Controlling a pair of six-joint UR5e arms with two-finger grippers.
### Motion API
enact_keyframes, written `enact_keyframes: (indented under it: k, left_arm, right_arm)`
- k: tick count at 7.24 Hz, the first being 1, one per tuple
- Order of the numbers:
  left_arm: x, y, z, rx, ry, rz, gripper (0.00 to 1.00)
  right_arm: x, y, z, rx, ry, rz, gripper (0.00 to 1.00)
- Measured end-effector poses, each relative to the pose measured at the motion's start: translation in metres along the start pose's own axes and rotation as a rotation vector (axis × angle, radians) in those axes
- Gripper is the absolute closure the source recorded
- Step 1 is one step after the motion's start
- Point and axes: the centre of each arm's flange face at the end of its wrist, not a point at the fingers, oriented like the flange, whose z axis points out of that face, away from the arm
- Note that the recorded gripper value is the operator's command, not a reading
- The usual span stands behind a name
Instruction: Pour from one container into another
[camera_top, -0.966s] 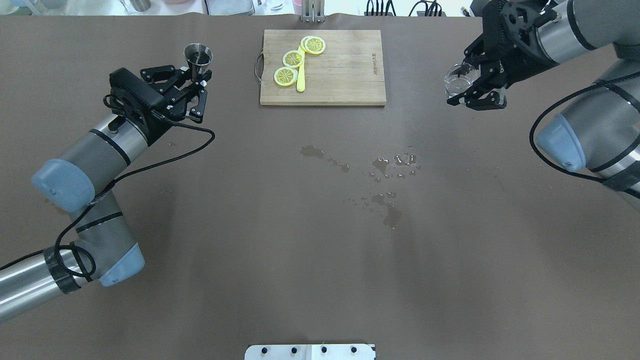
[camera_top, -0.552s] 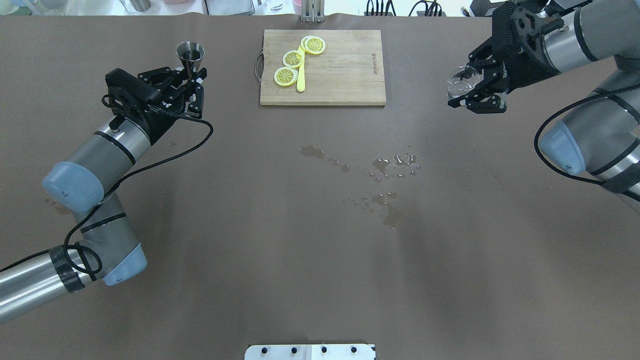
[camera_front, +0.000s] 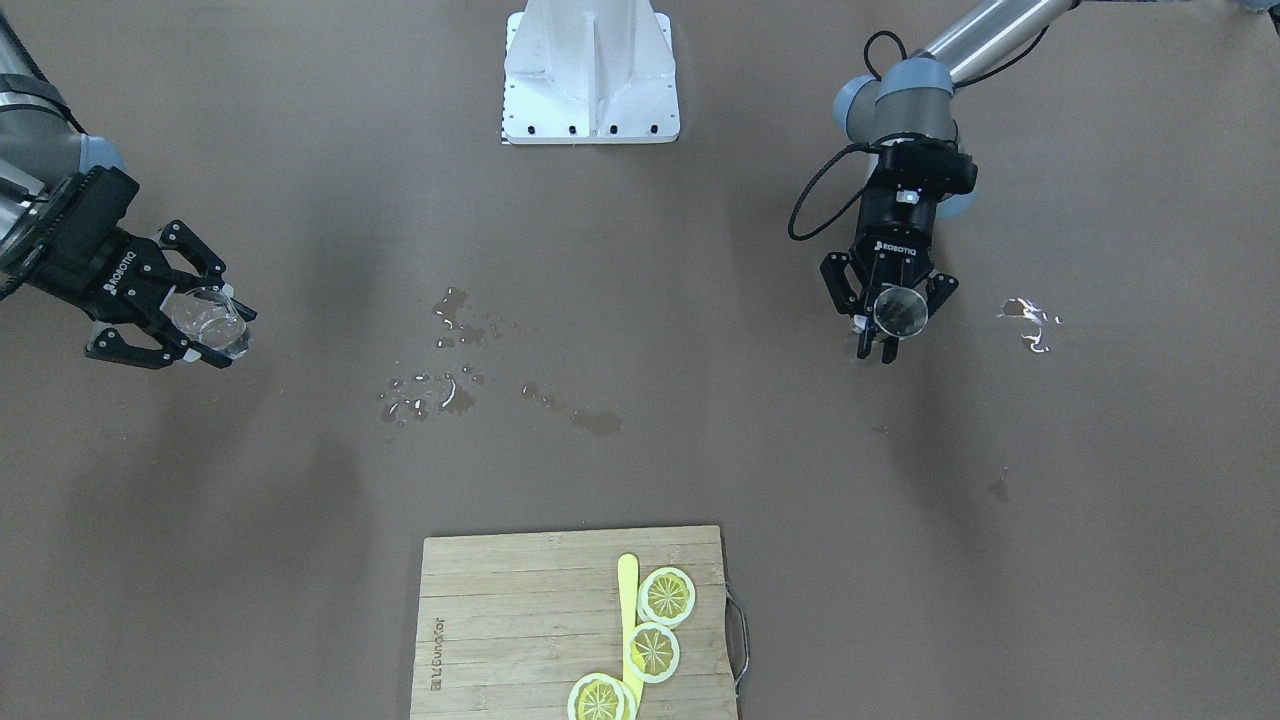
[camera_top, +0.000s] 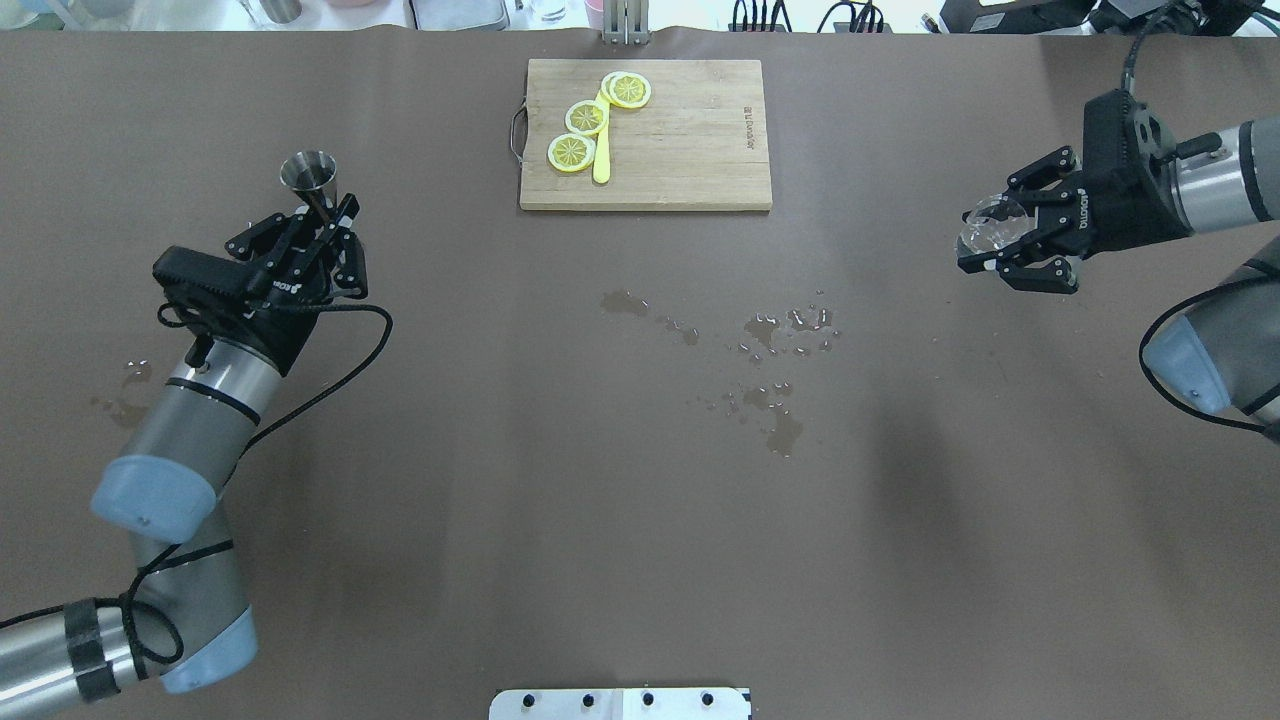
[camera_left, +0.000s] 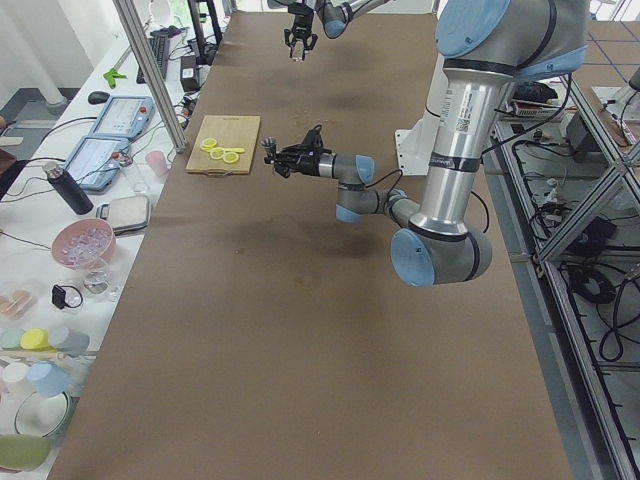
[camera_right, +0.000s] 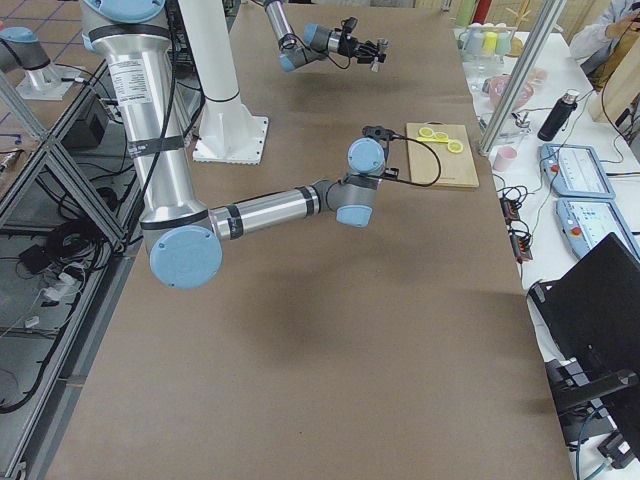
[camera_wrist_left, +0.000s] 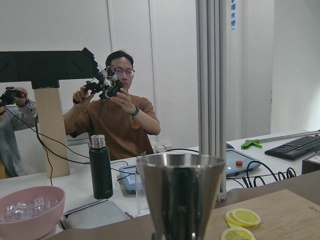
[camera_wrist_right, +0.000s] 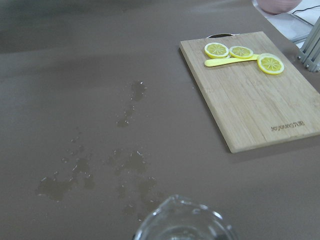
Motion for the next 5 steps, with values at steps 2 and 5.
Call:
enact_keyframes:
  k: [2, 5]
  left_arm:
    - [-0.014, 0.025, -0.046, -0.007, -0.059, 0.037, 1.0]
    - [-0.017, 0.046, -0.071, 0.016, -0.189, -0.03, 1.0]
  right_arm:
    - [0.002, 0.042, 0.003, 0.019, -0.001, 0.007, 1.0]
    - [0.008, 0.071, 0.009, 0.014, 0.005, 0.019, 1.0]
